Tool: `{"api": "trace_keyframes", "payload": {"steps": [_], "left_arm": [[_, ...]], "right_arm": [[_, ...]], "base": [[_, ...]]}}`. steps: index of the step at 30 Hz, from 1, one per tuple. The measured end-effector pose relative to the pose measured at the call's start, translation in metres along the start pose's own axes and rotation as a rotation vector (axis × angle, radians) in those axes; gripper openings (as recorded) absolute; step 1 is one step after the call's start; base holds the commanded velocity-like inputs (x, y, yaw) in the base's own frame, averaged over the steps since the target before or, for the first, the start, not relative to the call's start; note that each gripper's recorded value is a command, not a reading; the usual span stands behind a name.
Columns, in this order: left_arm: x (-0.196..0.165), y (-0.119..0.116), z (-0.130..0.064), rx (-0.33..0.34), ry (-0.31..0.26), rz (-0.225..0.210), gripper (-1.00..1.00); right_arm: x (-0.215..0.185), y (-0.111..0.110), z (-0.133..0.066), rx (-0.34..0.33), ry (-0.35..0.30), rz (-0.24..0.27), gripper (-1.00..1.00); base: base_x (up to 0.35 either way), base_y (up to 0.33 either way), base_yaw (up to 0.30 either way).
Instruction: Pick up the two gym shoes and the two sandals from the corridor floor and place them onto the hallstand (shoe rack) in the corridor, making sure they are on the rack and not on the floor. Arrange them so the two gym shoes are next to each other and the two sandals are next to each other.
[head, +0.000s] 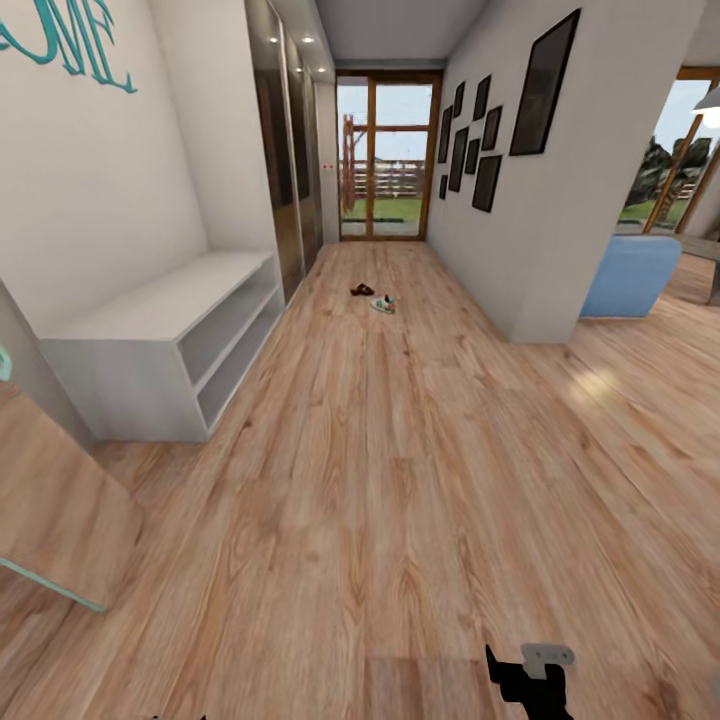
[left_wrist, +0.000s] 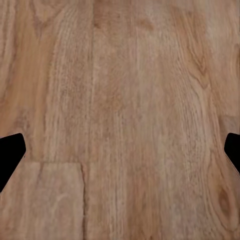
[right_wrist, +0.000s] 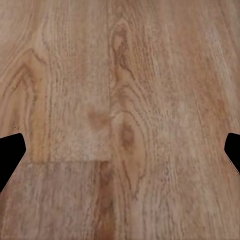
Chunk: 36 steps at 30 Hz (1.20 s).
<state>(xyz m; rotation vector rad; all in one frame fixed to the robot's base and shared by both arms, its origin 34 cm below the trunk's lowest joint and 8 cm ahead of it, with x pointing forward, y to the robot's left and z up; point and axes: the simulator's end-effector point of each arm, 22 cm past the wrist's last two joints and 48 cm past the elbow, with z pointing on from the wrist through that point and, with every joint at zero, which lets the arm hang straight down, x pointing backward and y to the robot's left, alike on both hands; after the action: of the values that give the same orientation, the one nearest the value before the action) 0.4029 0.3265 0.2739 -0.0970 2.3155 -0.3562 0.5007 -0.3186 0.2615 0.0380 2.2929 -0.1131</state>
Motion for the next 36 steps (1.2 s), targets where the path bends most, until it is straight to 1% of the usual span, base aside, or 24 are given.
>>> {"api": "trace_keyframes", "payload": {"steps": [8,26,36], "left_arm": [[-0.0005,-0.0001,0.0000,0.000,-0.002,-0.001,1.00],[-0.0071,-0.0013,0.0000,0.003,-0.017,0.003,1.00],[-0.0078,-0.0014,-0.0001,0.003,-0.018,0.003,1.00]], "right_arm": [[-0.0005,-0.0002,-0.0001,0.000,-0.001,0.001,1.00],[-0.0085,-0.0003,-0.0009,0.001,-0.017,0.002,1.00],[-0.0093,-0.0003,-0.0010,0.001,-0.019,0.002,1.00]], "base": [[0.339,0.000,-0.043],[0.339,0.000,-0.199],[0.339,0.000,-0.048]]}}
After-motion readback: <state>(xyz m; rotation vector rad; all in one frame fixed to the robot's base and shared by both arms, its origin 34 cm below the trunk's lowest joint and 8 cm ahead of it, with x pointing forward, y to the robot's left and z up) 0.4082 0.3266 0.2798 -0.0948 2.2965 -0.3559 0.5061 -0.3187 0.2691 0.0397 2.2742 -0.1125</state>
